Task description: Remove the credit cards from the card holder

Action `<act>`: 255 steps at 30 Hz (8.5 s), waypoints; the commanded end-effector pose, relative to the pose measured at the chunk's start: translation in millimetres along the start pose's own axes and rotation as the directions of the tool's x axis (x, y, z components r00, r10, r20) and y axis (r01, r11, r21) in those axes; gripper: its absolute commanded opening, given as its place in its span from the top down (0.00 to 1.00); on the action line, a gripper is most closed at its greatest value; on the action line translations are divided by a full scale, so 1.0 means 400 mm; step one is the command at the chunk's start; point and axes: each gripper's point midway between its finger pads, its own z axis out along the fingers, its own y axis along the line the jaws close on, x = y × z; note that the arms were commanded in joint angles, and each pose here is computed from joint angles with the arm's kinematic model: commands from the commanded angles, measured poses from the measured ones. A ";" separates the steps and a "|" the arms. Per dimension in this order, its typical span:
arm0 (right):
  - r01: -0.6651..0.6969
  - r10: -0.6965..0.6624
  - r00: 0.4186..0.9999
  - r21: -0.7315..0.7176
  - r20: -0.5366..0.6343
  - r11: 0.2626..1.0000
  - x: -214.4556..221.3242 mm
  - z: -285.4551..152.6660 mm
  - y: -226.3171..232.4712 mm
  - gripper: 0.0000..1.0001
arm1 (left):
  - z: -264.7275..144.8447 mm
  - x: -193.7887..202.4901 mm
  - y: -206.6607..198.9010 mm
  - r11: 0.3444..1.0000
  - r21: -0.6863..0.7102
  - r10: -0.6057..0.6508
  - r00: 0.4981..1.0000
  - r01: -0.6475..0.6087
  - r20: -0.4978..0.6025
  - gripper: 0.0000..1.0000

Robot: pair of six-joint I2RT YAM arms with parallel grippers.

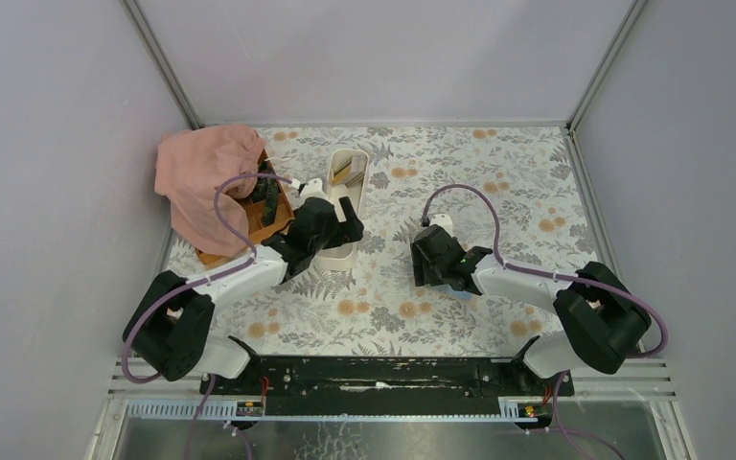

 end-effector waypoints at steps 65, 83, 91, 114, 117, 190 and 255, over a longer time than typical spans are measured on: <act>0.050 -0.055 0.995 -0.058 -0.080 0.997 0.052 0.013 0.061 0.33 | -0.008 0.017 -0.064 0.993 0.118 0.030 0.999 -0.025 -0.038 0.07; 0.015 -0.017 1.000 -0.094 -0.015 0.995 0.021 -0.019 0.070 0.86 | -0.005 0.025 -0.068 0.992 0.122 0.034 0.998 -0.028 -0.049 0.07; 0.012 -0.011 1.000 -0.095 0.010 0.995 0.010 -0.032 0.065 1.00 | -0.003 0.028 -0.068 0.992 0.122 0.036 0.998 -0.029 -0.054 0.08; -0.156 0.168 0.966 -0.075 0.199 0.985 -0.014 -0.128 -0.022 1.00 | -0.064 0.040 -0.224 0.930 0.353 0.110 0.994 -0.105 0.005 0.12; -0.200 0.216 0.950 -0.091 0.228 0.976 -0.009 -0.139 -0.035 1.00 | -0.114 0.059 -0.322 0.853 0.511 0.104 0.994 -0.101 0.024 0.20; -0.456 0.452 0.862 -0.037 0.231 0.889 0.082 -0.069 -0.196 0.97 | -0.031 0.359 -0.532 0.711 0.701 0.139 0.968 0.049 -0.209 0.20; -0.450 0.446 0.879 -0.015 0.167 0.893 0.069 -0.030 -0.238 1.00 | 0.100 0.401 -0.457 0.800 0.566 -0.037 0.959 0.197 -0.282 0.57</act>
